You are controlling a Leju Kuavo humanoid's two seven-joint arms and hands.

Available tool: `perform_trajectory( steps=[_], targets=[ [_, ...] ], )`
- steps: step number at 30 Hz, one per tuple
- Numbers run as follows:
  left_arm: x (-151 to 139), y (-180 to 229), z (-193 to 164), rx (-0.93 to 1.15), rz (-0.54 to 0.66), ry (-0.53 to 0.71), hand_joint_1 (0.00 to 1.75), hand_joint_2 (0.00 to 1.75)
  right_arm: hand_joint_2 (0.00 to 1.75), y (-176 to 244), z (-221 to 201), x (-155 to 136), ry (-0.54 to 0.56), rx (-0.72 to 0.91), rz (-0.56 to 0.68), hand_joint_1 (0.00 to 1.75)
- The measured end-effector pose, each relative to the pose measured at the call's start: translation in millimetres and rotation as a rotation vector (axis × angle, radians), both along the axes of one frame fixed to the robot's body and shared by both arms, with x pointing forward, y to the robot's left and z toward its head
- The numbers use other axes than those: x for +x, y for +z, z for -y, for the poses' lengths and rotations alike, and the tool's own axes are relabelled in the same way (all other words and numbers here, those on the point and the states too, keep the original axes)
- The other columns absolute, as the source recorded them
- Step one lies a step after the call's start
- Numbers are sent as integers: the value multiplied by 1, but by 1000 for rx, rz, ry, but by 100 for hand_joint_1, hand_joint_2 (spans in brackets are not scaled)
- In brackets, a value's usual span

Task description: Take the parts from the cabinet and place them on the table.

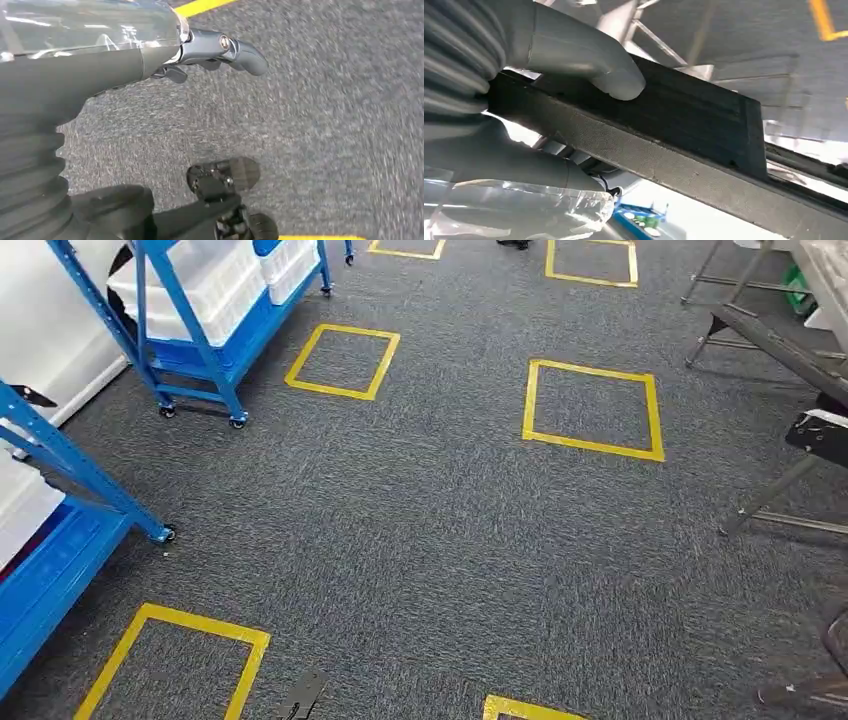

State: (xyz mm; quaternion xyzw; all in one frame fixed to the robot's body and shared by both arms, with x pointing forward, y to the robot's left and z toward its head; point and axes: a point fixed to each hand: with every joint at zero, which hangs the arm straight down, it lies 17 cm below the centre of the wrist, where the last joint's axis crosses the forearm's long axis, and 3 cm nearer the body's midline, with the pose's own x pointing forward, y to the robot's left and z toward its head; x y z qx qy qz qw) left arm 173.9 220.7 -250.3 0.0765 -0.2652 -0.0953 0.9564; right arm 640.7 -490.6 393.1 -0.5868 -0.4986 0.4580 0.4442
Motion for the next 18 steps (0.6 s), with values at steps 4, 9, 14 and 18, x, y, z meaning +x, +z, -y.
perform_trajectory(
  steps=[4,9,14,18],
  targets=[
    [0,0,2,-2,-4,2,0,175,175,34,-8,4,-2,-26,26,175],
    [2,1,2,-2,1,2,0,175,175,66,-17,7,2,-45,52,175],
    [-3,-1,3,-7,-9,-1,0,175,175,69,-24,9,16,-42,52,175],
    [-3,-1,3,-7,-12,0,0,175,175,68,-24,9,20,-32,51,175]
  ],
)
